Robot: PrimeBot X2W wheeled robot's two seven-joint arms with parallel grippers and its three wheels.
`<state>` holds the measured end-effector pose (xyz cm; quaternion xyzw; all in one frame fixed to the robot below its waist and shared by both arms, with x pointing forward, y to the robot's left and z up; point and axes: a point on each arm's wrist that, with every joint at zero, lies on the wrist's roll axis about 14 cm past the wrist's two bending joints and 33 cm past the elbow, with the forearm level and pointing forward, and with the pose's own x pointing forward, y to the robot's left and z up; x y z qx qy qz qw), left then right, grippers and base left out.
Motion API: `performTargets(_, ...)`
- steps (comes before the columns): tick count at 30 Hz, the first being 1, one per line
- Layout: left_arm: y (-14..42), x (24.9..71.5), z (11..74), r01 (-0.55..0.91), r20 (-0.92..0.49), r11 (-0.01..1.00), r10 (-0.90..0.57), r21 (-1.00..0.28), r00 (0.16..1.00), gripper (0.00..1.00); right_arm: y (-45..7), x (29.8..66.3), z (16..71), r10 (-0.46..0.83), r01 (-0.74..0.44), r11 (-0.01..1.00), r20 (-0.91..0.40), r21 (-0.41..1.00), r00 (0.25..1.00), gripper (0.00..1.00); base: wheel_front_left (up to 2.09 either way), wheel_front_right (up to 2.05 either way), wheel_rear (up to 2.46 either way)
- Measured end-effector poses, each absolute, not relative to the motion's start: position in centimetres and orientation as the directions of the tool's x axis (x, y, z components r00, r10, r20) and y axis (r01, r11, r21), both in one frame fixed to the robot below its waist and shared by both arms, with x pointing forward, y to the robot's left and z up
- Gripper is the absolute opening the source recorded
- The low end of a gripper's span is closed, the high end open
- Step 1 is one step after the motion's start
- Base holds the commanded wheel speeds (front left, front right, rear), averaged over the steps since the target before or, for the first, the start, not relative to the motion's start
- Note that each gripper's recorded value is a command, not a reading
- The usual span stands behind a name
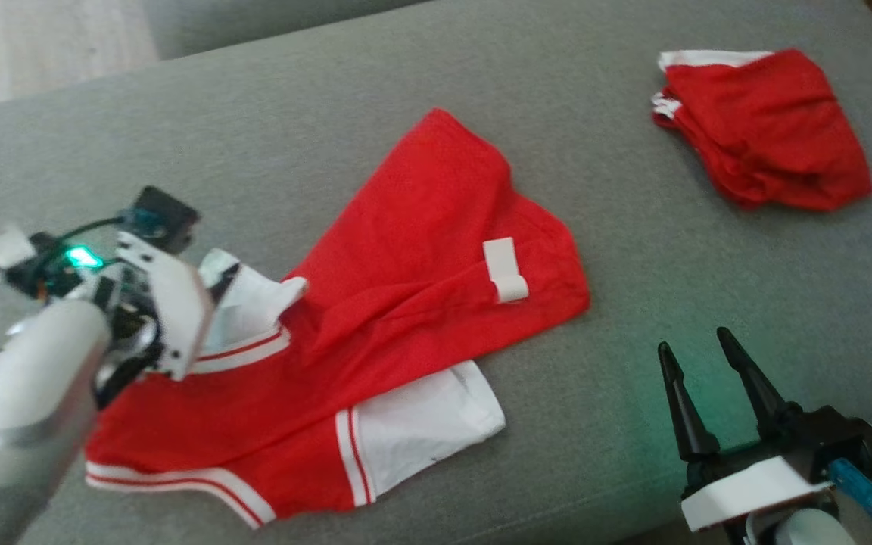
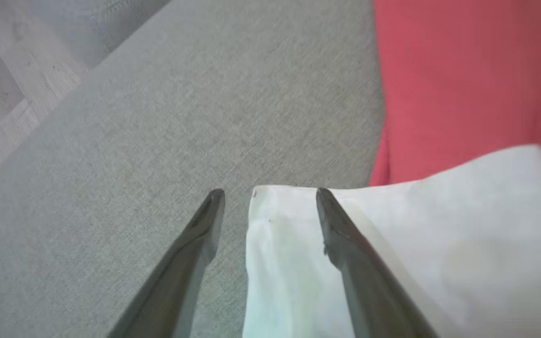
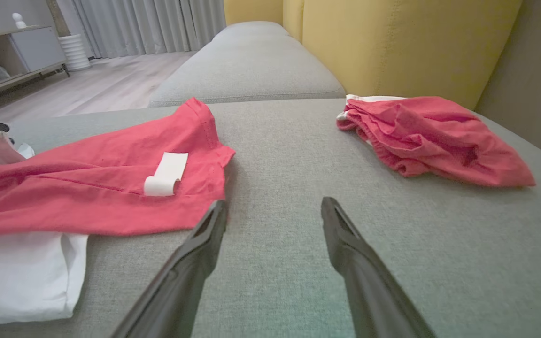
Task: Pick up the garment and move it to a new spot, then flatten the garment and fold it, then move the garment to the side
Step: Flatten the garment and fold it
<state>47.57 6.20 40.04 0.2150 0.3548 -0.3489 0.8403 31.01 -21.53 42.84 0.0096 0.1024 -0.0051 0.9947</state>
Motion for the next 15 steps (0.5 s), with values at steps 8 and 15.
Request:
performTargets(8, 6.2, 48.1, 37.3, 0.751, -0.797, 0.656, -0.413, 0.076, 0.441, 1.00, -22.3, 30.2, 42.2, -0.059, 0.066, 0.998, -0.230, 0.024, 0.971, 1.00, 0.00, 0.00, 0.00)
performTargets(15, 5.4, 48.2, 36.8, 0.775, -0.807, 0.628, -0.423, 0.066, 0.411, 0.34, -22.4, 30.9, 42.8, -0.054, 0.059, 0.998, -0.213, 0.015, 0.976, 1.00, 0.00, 0.00, 0.00)
